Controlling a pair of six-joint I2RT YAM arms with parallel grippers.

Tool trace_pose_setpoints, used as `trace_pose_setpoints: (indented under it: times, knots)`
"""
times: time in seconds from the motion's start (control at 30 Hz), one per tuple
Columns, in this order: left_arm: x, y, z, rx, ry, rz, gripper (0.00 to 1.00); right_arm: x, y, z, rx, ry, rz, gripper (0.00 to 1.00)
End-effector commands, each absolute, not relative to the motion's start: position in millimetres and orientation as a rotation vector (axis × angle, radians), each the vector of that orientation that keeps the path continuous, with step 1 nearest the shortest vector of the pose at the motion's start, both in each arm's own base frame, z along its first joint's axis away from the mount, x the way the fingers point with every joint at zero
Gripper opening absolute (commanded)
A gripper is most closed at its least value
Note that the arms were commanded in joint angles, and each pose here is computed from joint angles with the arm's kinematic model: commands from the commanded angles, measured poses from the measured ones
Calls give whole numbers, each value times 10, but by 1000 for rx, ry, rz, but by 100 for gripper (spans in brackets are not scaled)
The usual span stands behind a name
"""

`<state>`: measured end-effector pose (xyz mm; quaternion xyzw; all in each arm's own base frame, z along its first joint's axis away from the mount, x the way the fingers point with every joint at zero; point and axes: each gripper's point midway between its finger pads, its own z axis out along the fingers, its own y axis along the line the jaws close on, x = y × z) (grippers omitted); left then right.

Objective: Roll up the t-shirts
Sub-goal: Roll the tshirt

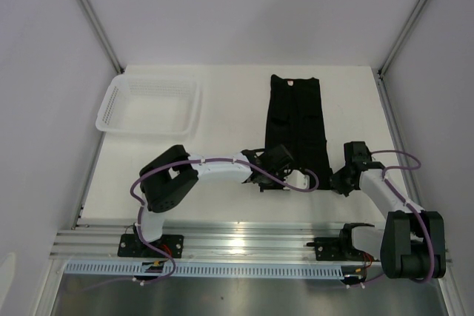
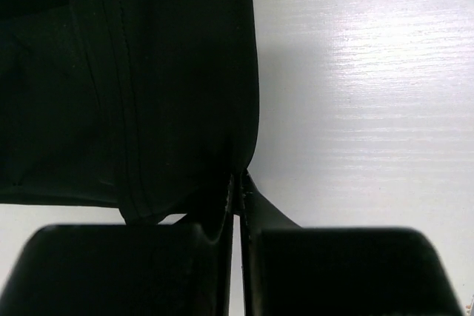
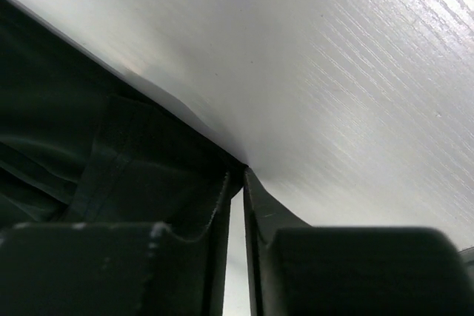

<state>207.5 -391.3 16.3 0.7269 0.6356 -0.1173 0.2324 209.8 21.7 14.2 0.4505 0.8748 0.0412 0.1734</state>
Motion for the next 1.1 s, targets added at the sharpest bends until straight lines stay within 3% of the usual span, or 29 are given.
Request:
trace_pose_setpoints:
  times: [0.0, 0.17, 0.47, 1.07]
  knots:
    - [1941, -3691, -16, 2072, 1817, -297, 1, 2129, 134, 139, 1288, 2435, 79, 13]
    - [1987, -3679, 78, 2039, 1860, -301, 1, 2149, 122, 197, 1267, 2427, 82, 0]
    - [1956, -3622, 312, 1978, 1975, -438, 1, 2083, 271, 340, 1190, 2477, 199, 0]
    - [1366, -3120, 547, 2144, 2066, -637, 1, 1515, 701, 523, 958, 2837, 349, 0]
